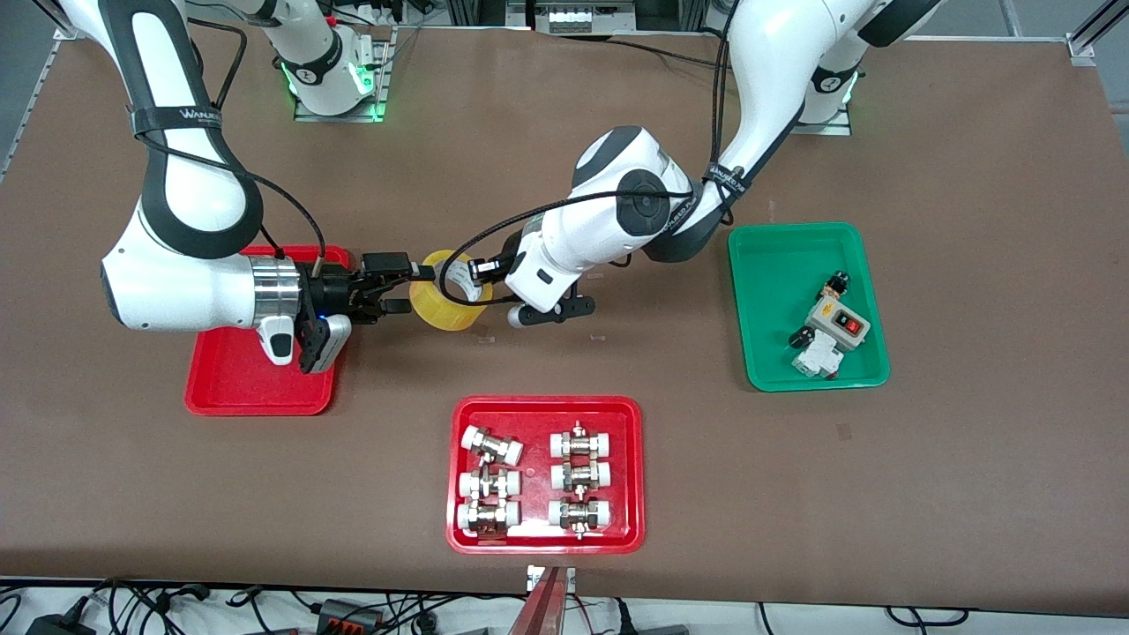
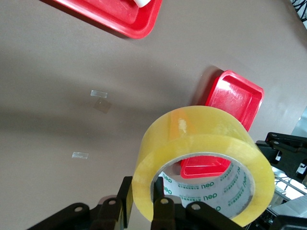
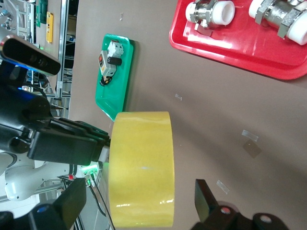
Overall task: Left arm passes tape to right arm into tray
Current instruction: 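Grasp the tape roll with the right gripper beside the left gripper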
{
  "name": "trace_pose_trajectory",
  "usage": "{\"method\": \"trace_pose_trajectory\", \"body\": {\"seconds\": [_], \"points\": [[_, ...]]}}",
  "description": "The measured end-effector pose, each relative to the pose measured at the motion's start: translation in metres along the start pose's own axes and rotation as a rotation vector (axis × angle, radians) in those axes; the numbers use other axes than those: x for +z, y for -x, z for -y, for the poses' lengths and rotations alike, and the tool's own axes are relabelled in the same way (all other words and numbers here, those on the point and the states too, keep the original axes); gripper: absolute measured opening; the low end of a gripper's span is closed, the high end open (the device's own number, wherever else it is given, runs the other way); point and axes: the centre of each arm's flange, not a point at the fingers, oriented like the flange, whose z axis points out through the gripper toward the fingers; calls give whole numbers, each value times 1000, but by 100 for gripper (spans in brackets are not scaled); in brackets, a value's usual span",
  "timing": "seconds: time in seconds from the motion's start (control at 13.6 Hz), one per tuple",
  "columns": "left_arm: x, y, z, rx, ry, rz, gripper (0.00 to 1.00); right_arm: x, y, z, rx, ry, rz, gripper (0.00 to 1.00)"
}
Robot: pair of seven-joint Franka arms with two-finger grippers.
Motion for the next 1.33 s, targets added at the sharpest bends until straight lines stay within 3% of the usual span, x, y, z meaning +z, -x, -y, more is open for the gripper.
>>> {"method": "trace_pose_trajectory", "body": {"seconds": [0.74, 0.81, 0.88, 1.1, 1.18, 1.33], "points": [[-1, -1, -1, -4, 3, -2, 21, 6, 0, -7, -42, -4, 7, 99], [-1, -1, -1, -4, 4, -2, 21, 6, 0, -7, -42, -5, 7, 93], [-1, -1, -1, -4, 4, -2, 21, 6, 0, -7, -43, -5, 7, 93], [0, -1, -1, -5, 2, -2, 21, 6, -1, -6, -45, -8, 5, 60], [1, -2, 0, -7, 2, -2, 21, 6, -1, -5, -45, -11, 4, 54], [1, -3, 0, -7, 3, -2, 21, 6, -1, -5, -45, -11, 3, 54]]}}
